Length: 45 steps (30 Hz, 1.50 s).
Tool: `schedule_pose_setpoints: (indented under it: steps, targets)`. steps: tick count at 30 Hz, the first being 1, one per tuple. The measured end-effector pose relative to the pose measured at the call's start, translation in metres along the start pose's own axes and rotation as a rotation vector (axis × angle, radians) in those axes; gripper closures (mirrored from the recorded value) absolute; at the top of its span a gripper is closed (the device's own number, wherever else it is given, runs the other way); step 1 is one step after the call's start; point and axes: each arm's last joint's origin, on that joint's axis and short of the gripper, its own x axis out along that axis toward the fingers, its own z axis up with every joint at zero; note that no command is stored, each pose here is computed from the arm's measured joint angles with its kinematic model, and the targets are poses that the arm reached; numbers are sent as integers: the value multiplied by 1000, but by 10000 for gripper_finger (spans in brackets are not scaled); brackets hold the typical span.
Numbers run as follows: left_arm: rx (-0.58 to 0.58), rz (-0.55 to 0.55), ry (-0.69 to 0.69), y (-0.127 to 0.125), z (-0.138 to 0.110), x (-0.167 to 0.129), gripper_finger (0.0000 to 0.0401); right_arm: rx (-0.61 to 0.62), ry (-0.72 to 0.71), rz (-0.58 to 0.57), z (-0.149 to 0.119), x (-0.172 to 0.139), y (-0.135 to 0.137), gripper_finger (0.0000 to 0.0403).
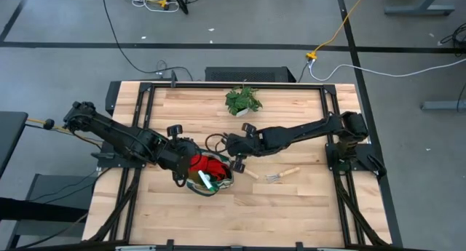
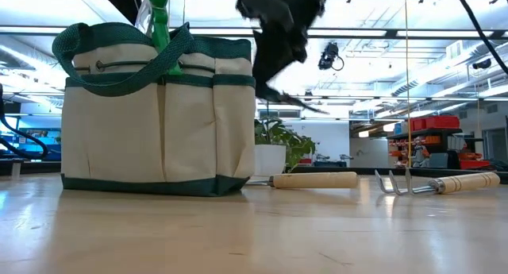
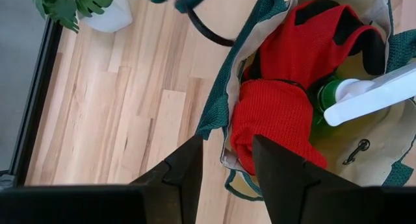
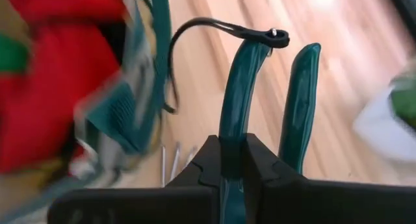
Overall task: Pick & Place Garden tools in Gardening bag
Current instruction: Put the green shear scissors into the green gardening bag
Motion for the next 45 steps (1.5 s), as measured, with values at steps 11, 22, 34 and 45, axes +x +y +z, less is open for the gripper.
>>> schedule_pose_setpoints:
  steps: [11,22,34,45]
  targets:
    - [10,9,18,1,-2,0,261,-81,-250,115,35,-44,36,386]
    - [12,16,33,2,-3,0,261,-130,-466,256,46,-62,65,387]
    - [19,0,59,2,-5,0,261,-108,-559,355,43,-55,73,387]
    - [25,27,107,5,-10,-1,261,-74,-533,369,26,-31,71,388]
